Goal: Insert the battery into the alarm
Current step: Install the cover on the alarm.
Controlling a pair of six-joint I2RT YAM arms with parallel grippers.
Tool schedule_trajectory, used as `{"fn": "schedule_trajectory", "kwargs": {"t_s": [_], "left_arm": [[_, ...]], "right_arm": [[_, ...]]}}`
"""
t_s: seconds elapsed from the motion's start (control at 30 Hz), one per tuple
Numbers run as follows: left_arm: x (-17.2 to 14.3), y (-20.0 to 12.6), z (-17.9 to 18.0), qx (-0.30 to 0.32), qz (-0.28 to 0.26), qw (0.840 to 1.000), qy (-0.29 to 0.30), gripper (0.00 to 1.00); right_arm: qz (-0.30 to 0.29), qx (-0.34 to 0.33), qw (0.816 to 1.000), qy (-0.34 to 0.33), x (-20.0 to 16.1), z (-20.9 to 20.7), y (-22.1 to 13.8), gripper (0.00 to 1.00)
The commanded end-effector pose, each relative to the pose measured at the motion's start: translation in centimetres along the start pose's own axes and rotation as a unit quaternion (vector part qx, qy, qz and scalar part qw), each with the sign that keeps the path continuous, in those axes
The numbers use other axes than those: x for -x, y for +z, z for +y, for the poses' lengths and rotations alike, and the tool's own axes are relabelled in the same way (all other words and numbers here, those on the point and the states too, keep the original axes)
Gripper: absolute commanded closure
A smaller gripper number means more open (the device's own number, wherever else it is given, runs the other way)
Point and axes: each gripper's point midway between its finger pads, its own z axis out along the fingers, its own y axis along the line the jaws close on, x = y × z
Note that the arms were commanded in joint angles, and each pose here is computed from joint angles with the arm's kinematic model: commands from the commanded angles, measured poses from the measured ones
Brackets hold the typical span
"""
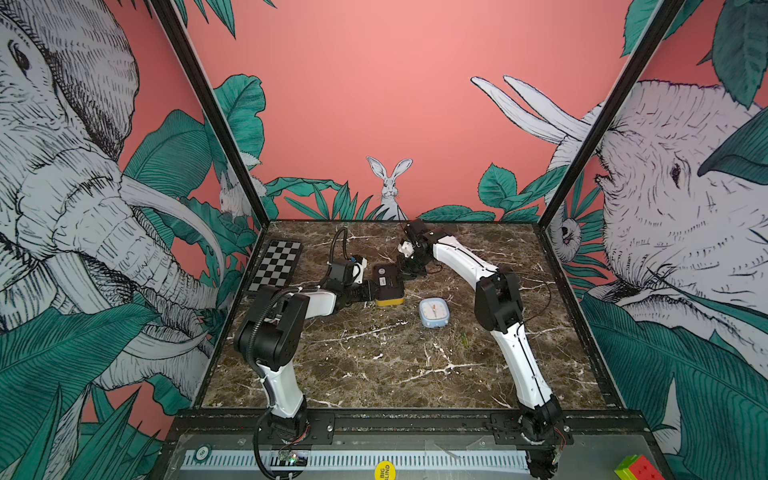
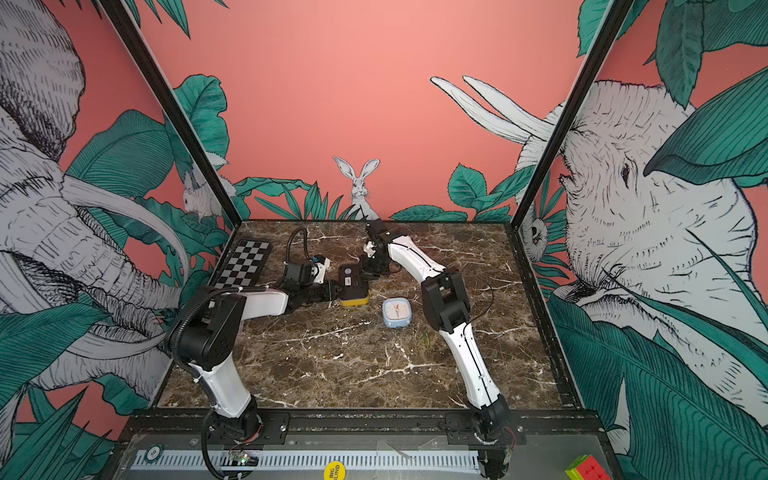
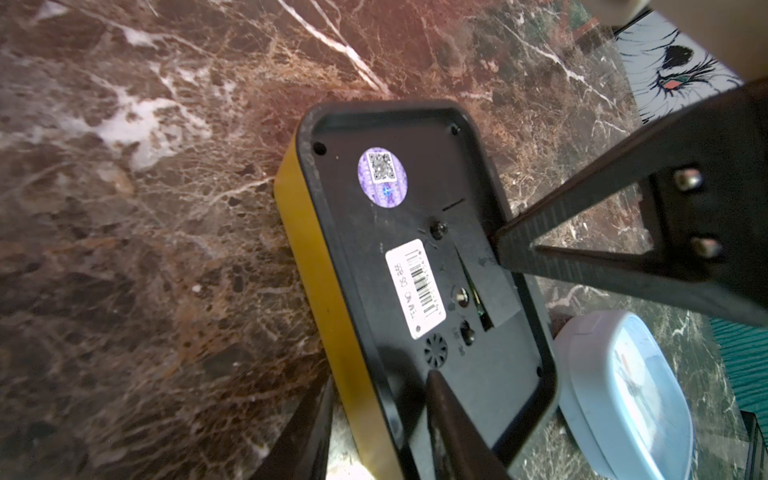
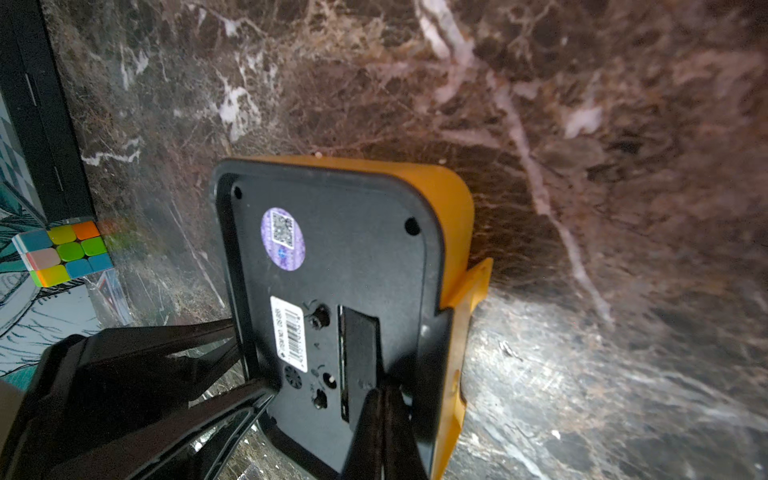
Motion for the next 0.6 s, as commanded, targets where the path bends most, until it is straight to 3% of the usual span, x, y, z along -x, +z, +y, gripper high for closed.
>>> {"fn": "schedule_trajectory", "kwargs": {"t_s": [0.0,0.57], "left_arm": [[0.01,-0.01,-0.36,-0.004,0.003,1.0,-0.001,0.61],[0.0,0.13,-0.37,-0.006,0.004,1.0,-0.009,0.61]], "right_arm": [[-0.005,0.001,1.0,-0.001,0.27,0.2,0.54,1.0],[-0.03,0.008,0.999,0.018,0.25,0.42,-0.26,1.0]]}}
